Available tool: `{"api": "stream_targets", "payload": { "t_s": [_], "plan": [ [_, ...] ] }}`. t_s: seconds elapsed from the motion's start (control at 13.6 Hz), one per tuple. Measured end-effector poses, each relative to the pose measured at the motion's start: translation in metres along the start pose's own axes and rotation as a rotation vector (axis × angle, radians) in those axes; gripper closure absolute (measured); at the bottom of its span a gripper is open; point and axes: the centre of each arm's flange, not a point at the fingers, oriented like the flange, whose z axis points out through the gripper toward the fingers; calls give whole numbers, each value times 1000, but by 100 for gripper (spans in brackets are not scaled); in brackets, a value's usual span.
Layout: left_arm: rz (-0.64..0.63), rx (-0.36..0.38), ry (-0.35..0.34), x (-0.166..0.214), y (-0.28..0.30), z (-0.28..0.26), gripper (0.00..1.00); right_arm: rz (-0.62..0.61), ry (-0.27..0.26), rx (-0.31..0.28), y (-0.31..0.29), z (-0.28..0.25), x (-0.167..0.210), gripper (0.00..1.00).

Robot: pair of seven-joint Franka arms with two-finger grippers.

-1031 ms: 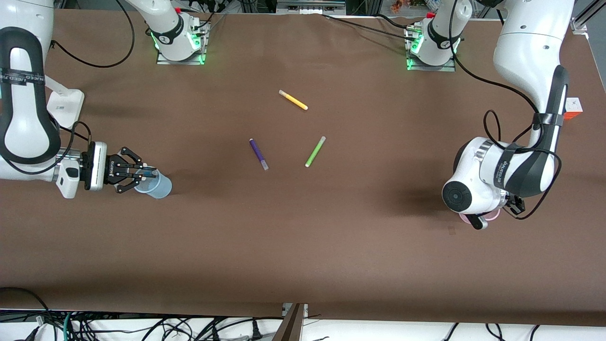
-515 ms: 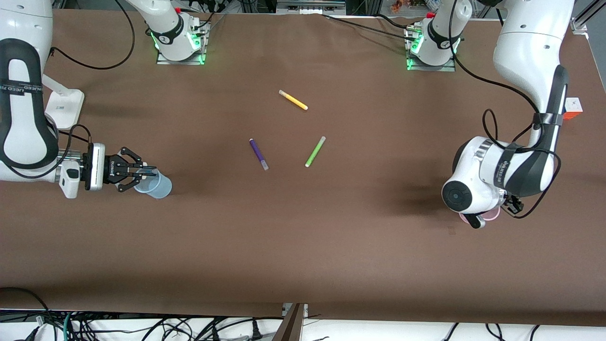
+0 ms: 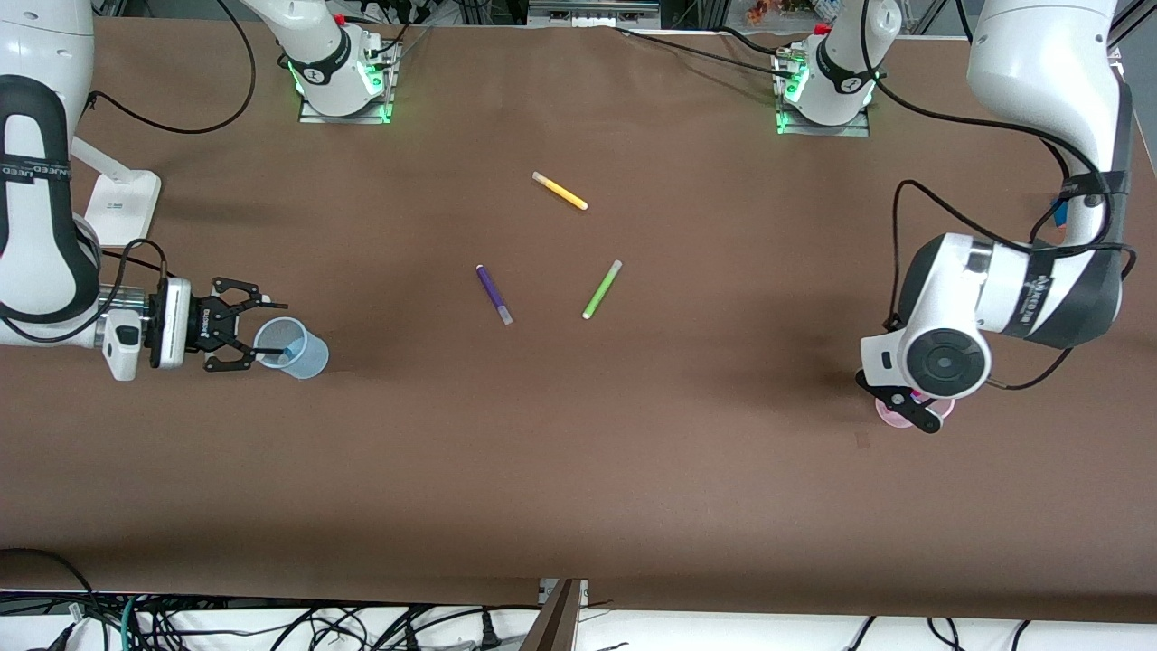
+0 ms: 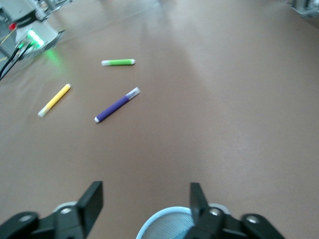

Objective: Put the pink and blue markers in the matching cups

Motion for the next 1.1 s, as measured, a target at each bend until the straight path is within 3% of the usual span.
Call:
{"api": "stream_targets", "payload": {
  "t_s": [0.07,0.29,0.44,0.74,0.96,1.1],
  "plan": [
    [-65,-65,29,-4,0,-5,0,52,-3,-6,2,-8,11,3],
    [-171,-190,115,-19,-11,-29,0,227,-80,-22,4,-33,44,0],
    [-197,-202,161,-28,-21,-50,0,360,-132,-17,1,-47,62,0],
    [-218,-231,166,-35,-31,-46,0,611,-264,-58,-8,-77,98,0],
    [-233,-321,210,-39,-31,-55,0,787,-342,-95,-15,-83,117,0],
    [-250,-336,241,-59,-38,-76,0,930,-398,-115,-20,-74,131,0]
  ]
}}
